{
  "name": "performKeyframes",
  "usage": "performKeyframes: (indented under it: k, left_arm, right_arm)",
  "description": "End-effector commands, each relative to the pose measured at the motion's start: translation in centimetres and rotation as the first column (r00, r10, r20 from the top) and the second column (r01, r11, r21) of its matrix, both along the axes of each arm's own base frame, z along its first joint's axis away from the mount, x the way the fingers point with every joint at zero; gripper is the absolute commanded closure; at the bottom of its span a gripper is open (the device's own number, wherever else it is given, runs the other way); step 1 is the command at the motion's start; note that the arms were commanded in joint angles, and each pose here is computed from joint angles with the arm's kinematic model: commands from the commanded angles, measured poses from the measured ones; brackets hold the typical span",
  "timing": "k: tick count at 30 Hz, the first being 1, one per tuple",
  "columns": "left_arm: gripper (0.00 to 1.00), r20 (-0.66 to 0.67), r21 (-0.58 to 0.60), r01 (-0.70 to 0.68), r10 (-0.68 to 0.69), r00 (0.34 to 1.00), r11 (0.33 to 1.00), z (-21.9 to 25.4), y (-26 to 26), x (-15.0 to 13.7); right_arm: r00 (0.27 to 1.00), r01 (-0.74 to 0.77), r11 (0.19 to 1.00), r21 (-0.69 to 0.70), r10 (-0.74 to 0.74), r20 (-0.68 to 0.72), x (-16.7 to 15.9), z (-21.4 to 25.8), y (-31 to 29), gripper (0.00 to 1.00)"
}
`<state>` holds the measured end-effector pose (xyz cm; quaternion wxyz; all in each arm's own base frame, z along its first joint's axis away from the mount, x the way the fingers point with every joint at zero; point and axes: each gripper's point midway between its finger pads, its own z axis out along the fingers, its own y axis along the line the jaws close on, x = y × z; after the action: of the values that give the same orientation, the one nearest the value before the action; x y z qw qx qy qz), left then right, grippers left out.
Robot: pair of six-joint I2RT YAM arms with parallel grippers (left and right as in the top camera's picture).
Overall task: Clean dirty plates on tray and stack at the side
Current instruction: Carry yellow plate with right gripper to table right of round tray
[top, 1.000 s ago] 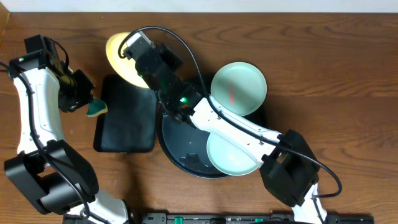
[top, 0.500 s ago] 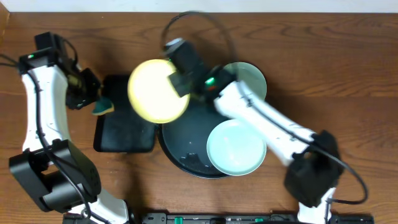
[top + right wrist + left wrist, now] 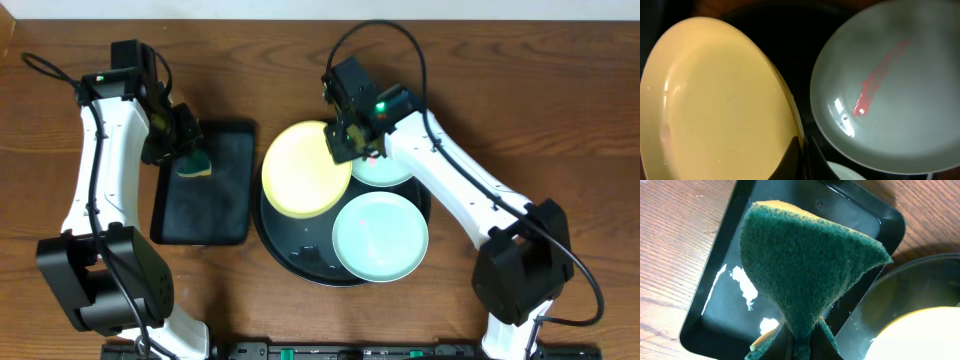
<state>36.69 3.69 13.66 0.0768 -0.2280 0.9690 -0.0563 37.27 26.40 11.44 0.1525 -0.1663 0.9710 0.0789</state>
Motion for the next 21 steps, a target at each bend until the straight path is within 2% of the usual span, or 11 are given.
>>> performKeyframes:
  k: [1, 13, 17, 21]
  left_arm:
    - [0.93, 0.037, 0.02, 0.027, -0.027, 0.999, 0.999, 1.2, -0.4, 0.4]
    - [0.93, 0.054, 0.023, 0.057, -0.058, 0.997, 0.998, 1.3, -1.5, 0.9]
    - [0.92, 0.055, 0.023, 0.057, -0.058, 0.997, 0.998, 1.3, -1.5, 0.9]
    - [0.93, 0.056, 0.023, 0.057, -0.058, 0.997, 0.998, 1.3, -1.5, 0.9]
  right_arm:
    - [0.999, -0.002, 1.0, -0.003, 0.001, -0.054, -1.2, -2.8, 0.3, 0.99]
    - [0.999, -0.027, 0.999, 0.038, 0.028, -0.035, -1.7, -6.8, 1.2, 0.99]
    - [0.999, -0.041, 0.998, 0.038, 0.042, -0.032, -1.9, -6.3, 1.5, 0.99]
    - [1.0, -0.019, 0.999, 0.047, 0.02, -0.02, -1.7, -3.3, 0.5, 0.99]
